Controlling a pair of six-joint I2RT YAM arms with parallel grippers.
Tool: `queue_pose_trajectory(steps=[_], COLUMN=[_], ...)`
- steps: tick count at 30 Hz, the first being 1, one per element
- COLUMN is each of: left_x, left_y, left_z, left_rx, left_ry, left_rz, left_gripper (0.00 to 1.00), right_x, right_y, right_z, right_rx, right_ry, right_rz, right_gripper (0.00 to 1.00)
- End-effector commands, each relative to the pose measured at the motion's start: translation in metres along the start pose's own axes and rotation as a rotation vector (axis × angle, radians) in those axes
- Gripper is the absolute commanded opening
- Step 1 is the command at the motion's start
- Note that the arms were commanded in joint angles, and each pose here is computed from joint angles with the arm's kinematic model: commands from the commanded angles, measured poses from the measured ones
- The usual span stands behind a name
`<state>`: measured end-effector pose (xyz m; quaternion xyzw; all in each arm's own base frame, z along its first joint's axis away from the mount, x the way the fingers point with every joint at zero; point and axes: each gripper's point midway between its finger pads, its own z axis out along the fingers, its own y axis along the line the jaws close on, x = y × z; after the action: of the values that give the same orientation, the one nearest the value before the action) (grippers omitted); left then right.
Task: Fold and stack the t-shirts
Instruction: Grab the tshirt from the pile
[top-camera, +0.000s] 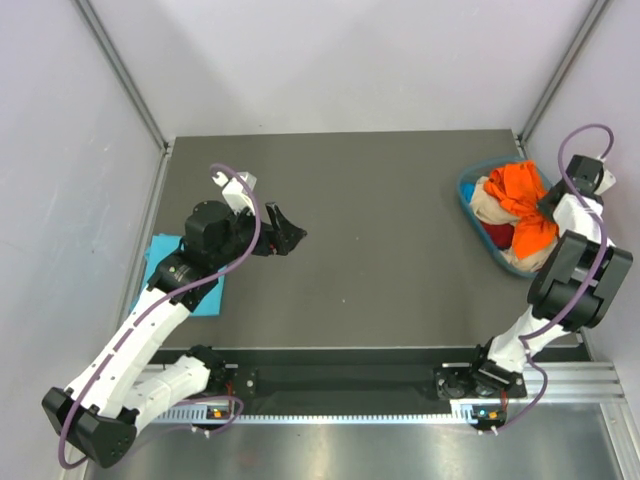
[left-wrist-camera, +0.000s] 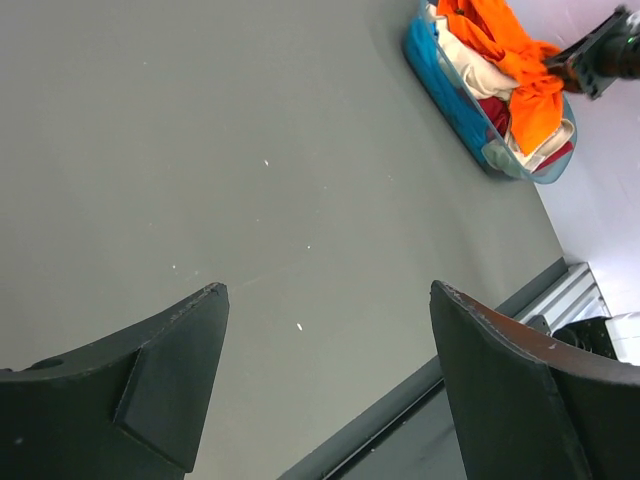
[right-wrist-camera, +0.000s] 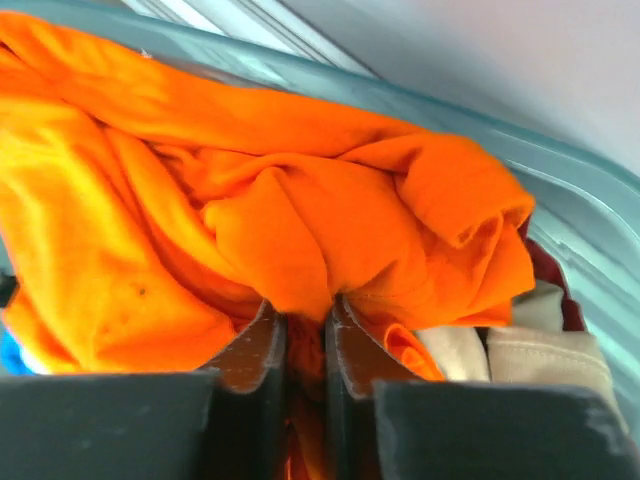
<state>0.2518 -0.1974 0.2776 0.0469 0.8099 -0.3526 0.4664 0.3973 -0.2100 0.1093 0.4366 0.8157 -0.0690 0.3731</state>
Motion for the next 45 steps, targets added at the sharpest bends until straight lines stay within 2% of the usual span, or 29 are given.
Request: queue_pose_trajectory(steps=[1,3,4,6,8,10,13,15,17,20,27,29,30,32,34,38,40,41,42,44,45], left_x=[-0.012,-0.014,-0.013,-0.014,-0.011,-0.008,-0.010,-0.017,-0.016,-0.020,-0.010,-0.011,-0.011,-0.014,-0.015,-0.016,-0.015,-0.013,-0.013,-0.011,-0.010], left_y=[-0.008,-0.010,-0.009,-0.007,-0.005,-0.005,-0.004,0.001,0.007,0.003,0.001,0.001,0.001,-0.001,-0.001,-0.002,-0.003,-0.004,-0.006,-0.006,-0.006], left_z=[-0.007,-0.005,-0.003,-0.001,0.004,0.006,0.008,0.005,0.006,0.004,0.002,0.002,0.001,-0.001,-0.001,0.001,0.003,0.004,0.004,0.006,0.006], left_rx=[0.025,0.031,0.026,0.012,0.003,0.006,-0.004,-0.057,-0.098,-0.094,-0.071,-0.071,-0.070,-0.067,-0.072,-0.070,-0.064,-0.054,-0.047,-0.044,-0.043], left_ry=[-0.035,-0.040,-0.036,-0.039,-0.024,-0.011,-0.012,-0.016,0.011,0.007,0.033,0.033,0.032,0.030,0.033,0.032,0.039,0.047,0.049,0.055,0.057], left_rz=[0.016,0.009,0.001,-0.028,-0.050,-0.064,-0.070,-0.057,-0.049,-0.055,-0.078,-0.075,-0.073,-0.067,-0.061,-0.065,-0.077,-0.081,-0.087,-0.097,-0.100], left_gripper=[0.86,0.86,0.86,0.86,0.86,0.86,0.86,0.86,0.86,0.86,0.86,0.86,0.86,0.86,0.86,0.86,0.86,0.86,0.86,0.86,0.86], right_x=[-0.067,-0.107,-0.108,-0.134,-0.135,-0.142,-0.143,-0.146,-0.145,-0.144,-0.092,-0.081,-0.076,-0.075,-0.080,-0.093,-0.098,-0.101,-0.103,-0.105,-0.104], right_y=[0.039,0.055,0.065,0.079,0.088,0.097,0.131,0.137,0.130,0.102,0.041,0.029,0.026,0.024,0.025,0.034,0.034,0.036,0.036,0.036,0.037], right_z=[-0.054,-0.098,-0.112,-0.152,-0.171,-0.193,-0.232,-0.249,-0.246,-0.217,-0.121,-0.102,-0.092,-0.089,-0.094,-0.108,-0.113,-0.117,-0.118,-0.119,-0.119], right_rx=[-0.086,-0.100,-0.113,-0.149,-0.155,-0.197,-0.374,-0.383,-0.328,-0.194,-0.014,0.017,0.034,0.054,0.050,0.005,0.001,-0.003,0.001,0.006,-0.001], right_ry=[-0.171,-0.281,-0.284,-0.360,-0.361,-0.378,-0.413,-0.459,-0.456,-0.444,-0.289,-0.245,-0.218,-0.198,-0.212,-0.241,-0.254,-0.260,-0.264,-0.258,-0.255], right_rz=[-0.058,-0.069,-0.103,-0.108,-0.130,-0.127,-0.157,-0.182,-0.175,-0.133,-0.085,-0.063,-0.065,-0.075,-0.077,-0.084,-0.086,-0.088,-0.093,-0.097,-0.103], right_gripper=[0.00,0.00,0.01,0.08,0.07,0.00,0.00,0.00,0.00,0.00,0.02,0.15,0.27,0.32,0.30,0.19,0.32,0.41,0.55,0.53,0.35])
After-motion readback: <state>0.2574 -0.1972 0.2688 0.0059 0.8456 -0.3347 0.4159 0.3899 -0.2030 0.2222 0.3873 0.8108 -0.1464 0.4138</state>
